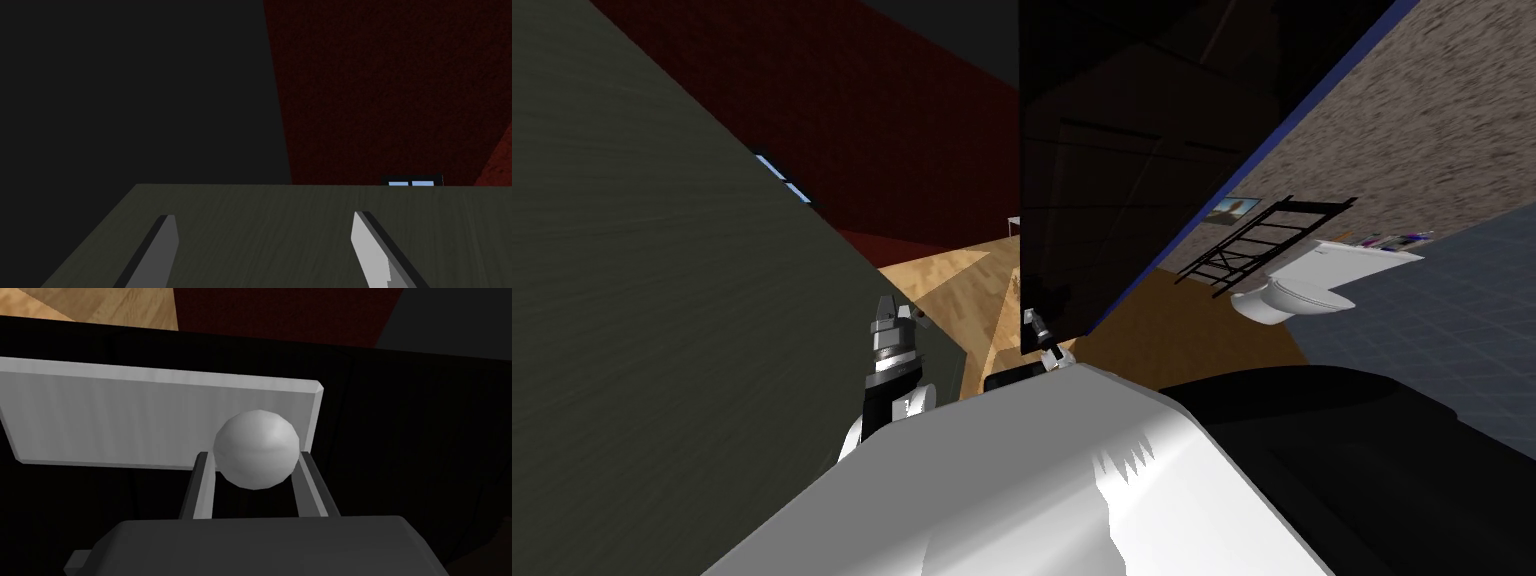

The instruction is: Push the door open

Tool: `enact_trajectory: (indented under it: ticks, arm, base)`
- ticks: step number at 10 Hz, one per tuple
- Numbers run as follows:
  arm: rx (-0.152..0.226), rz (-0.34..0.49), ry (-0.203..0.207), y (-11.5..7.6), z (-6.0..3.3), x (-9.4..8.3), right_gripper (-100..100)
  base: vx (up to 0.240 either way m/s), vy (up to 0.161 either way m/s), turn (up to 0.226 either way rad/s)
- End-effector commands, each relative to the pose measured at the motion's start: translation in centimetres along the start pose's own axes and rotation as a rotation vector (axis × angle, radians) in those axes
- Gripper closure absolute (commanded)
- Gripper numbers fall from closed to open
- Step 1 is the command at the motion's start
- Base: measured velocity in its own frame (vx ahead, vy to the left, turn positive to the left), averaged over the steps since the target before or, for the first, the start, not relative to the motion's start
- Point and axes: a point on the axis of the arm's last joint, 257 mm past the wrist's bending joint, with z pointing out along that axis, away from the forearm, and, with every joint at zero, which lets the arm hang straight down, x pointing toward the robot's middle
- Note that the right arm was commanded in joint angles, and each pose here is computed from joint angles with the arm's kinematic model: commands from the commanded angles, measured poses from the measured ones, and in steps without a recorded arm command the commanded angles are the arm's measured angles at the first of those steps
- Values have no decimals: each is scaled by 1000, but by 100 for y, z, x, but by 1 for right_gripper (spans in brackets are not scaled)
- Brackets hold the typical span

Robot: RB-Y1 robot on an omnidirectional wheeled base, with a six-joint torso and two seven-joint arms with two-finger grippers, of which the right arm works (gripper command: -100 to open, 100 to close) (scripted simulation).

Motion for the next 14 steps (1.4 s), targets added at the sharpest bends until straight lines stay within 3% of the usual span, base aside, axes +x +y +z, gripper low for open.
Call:
enact_trajectory:
  ticks: [1, 2, 3, 10, 14]
  arm:
    - [-12, -16, -36, 44, 9, -180, 100]
    - [-13, -20, -51, 47, 9, -236, 100]
    - [-2, -9, -45, 24, 10, -203, -100]
    - [2, 35, -63, 39, 43, -117, -100]
    - [-1, 14, -73, 28, 7, -218, -100]
  base:
    - [209, 17, -103]
    - [219, -8, -102]
    - [-26, 64, -107]
    - [-205, 75, -53]
    - [183, 11, 22]
